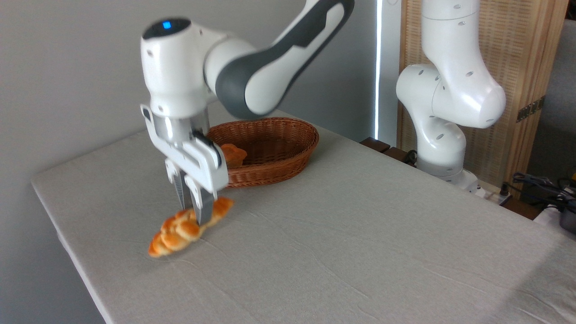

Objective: Put bread into the basket
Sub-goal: 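Lift the braided roll and carry it over the wicker basket, then lower the roll into the basket and open the gripper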

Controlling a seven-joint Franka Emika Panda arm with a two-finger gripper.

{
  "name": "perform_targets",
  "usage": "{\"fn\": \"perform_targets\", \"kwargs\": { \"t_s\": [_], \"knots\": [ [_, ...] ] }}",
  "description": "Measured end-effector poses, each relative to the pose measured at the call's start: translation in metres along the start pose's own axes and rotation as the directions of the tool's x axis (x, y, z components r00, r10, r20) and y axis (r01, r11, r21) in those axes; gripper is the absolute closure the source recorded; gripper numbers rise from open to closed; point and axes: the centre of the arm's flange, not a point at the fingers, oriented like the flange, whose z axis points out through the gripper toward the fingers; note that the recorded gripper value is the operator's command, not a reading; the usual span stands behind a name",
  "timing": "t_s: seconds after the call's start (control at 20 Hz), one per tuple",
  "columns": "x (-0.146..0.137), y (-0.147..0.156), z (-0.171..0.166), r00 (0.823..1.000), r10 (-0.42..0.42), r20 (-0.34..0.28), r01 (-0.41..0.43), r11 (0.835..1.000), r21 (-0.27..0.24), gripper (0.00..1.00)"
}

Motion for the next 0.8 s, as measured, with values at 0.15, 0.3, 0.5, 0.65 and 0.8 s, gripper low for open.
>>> {"fn": "perform_targets", "kwargs": {
  "t_s": [0.15, 0.3, 0.5, 0.65, 0.8],
  "knots": [
    [0.0, 0.026, -0.061, 1.0, 0.01, 0.007, -0.01, 0.998, -0.062, 0.94],
    [-0.007, 0.094, -0.096, 0.991, 0.112, 0.076, -0.102, 0.987, -0.126, 0.92],
    [-0.013, 0.195, -0.061, 0.938, 0.292, 0.188, -0.256, 0.947, -0.194, 0.77],
    [-0.027, 0.232, -0.014, 0.885, 0.369, 0.284, -0.312, 0.922, -0.228, 0.0],
    [-0.038, 0.231, 0.007, 0.871, 0.37, 0.324, -0.301, 0.922, -0.242, 0.0]
  ]
}}
